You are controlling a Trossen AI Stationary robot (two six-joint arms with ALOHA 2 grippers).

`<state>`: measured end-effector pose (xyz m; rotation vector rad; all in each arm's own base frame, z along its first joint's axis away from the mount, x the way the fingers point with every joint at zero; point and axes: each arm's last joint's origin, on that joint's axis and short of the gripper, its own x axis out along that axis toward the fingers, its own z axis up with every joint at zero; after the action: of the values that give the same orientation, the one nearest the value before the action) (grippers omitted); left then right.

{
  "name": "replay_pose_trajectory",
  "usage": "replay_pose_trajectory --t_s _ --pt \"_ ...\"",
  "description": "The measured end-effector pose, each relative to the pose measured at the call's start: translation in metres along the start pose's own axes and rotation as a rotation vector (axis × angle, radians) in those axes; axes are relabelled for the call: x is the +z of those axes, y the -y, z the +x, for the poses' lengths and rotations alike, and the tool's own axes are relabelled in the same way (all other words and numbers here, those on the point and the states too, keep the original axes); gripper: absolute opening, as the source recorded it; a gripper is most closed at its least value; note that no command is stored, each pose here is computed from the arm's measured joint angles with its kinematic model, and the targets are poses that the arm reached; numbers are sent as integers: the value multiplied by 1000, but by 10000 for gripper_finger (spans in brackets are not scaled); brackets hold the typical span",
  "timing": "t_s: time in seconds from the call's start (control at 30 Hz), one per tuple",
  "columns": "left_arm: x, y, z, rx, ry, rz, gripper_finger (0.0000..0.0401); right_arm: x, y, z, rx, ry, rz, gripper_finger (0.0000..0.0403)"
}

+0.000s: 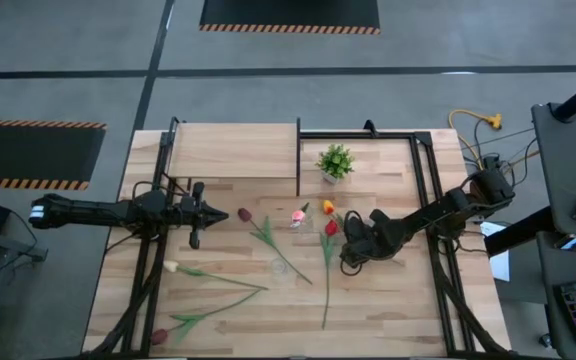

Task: Pick and place flowers into a vace then onto a shelf
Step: Put the yellow tulip into the top transparent flower vase

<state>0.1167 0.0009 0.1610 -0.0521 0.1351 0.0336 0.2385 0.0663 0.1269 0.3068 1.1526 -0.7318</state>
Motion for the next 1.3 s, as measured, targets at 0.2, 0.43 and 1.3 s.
replay_pose_trajectory --t_s 0.2,0.43,1.3 --pt "0 0 0 0 0 0 0 0 11 -14 -36 8 70 13" --pt "0 0 0 0 0 0 0 5 14 -25 -24 108 75 13" --pt "0 0 0 0 0 0 0 21 10 -76 387 497 -93 13"
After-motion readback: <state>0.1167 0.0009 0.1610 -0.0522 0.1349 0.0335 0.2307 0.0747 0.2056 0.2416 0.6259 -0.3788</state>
